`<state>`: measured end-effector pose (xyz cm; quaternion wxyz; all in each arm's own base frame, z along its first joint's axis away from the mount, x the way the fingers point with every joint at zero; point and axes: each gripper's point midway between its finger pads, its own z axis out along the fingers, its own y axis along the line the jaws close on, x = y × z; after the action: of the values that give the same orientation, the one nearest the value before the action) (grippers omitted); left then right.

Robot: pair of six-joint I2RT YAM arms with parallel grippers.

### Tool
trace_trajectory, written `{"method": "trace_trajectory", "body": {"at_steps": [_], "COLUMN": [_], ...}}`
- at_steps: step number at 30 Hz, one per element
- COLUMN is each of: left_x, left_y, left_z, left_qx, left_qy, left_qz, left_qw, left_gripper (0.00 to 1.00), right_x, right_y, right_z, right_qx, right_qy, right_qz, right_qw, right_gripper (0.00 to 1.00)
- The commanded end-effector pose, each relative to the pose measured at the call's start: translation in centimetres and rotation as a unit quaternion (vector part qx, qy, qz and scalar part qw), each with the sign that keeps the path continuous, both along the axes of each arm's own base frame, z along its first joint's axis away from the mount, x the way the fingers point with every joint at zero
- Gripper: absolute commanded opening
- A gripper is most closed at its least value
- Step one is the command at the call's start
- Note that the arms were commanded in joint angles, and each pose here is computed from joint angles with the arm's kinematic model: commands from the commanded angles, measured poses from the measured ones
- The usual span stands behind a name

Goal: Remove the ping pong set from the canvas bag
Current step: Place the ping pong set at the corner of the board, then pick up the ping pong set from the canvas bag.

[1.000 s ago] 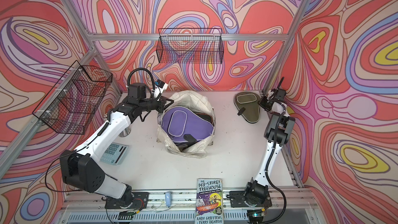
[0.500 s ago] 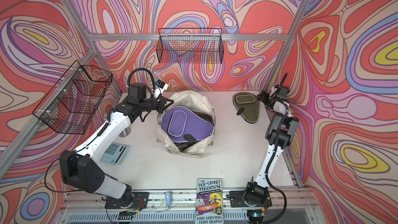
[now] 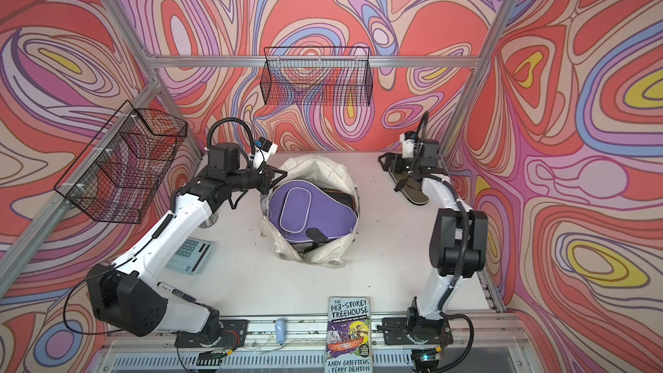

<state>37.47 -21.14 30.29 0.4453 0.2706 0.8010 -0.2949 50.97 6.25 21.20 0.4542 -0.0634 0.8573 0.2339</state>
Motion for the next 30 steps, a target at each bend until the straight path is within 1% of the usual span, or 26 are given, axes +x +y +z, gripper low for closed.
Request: {"method": "trace_trajectory", "body": {"at_steps": [1,4,8,11,16,19,21,23,26,30], "left_x": [-1.8,-2.0,-1.8,-1.3,-0.2,0.2,0.5,0.8,1.2,1.3], "left_y": [-0.3,-0.1,0.2,0.3,0.4,0.2,0.2,0.0,-0.2,-0.3], "left_z": [2.9,3.0,2.7,2.7,2.4,2.2,2.1,2.1,2.3,3.1], "left_qx": [-0.019,-0.018,-0.017,-0.014,-0.002,-0.001,0.0,-0.001,-0.004,-0.009], "left_qy": [-0.03,-0.032,-0.031,-0.027,-0.01,-0.002,0.002,0.007,0.017,0.029], "left_qz": [-0.013,-0.008,0.004,0.011,0.024,0.024,0.025,0.025,0.027,0.031], "left_qw": [0.999,0.999,0.999,0.999,1.0,1.0,1.0,1.0,0.999,0.999], "left_gripper": [0.0,0.0,0.0,0.0,0.0,0.0,0.0,0.0,0.0,0.0], "right_x": [-3.3,-6.0,-9.3,-12.2,-16.7,-18.9,-19.8,-20.8,-22.0,-23.2], "right_y": [3.1,5.1,5.6,6.5,8.5,9.3,9.2,9.4,10.3,11.0], "right_z": [3.8,6.2,8.5,9.6,10.4,9.6,8.4,6.8,4.5,2.6], "right_qx": [-0.018,-0.024,-0.03,-0.045,-0.047,-0.05,-0.047,-0.03,-0.012,-0.025], "right_qy": [-0.032,-0.039,-0.03,-0.015,0.019,0.046,0.066,0.093,0.131,0.162], "right_qz": [0.025,0.037,0.029,0.041,0.059,0.051,0.035,0.022,0.012,-0.009], "right_qw": [0.999,0.998,0.999,0.998,0.997,0.996,0.996,0.995,0.991,0.986], "right_gripper": [0.98,0.98,0.98,0.98,0.98,0.98,0.97,0.94,0.85,0.69]}}
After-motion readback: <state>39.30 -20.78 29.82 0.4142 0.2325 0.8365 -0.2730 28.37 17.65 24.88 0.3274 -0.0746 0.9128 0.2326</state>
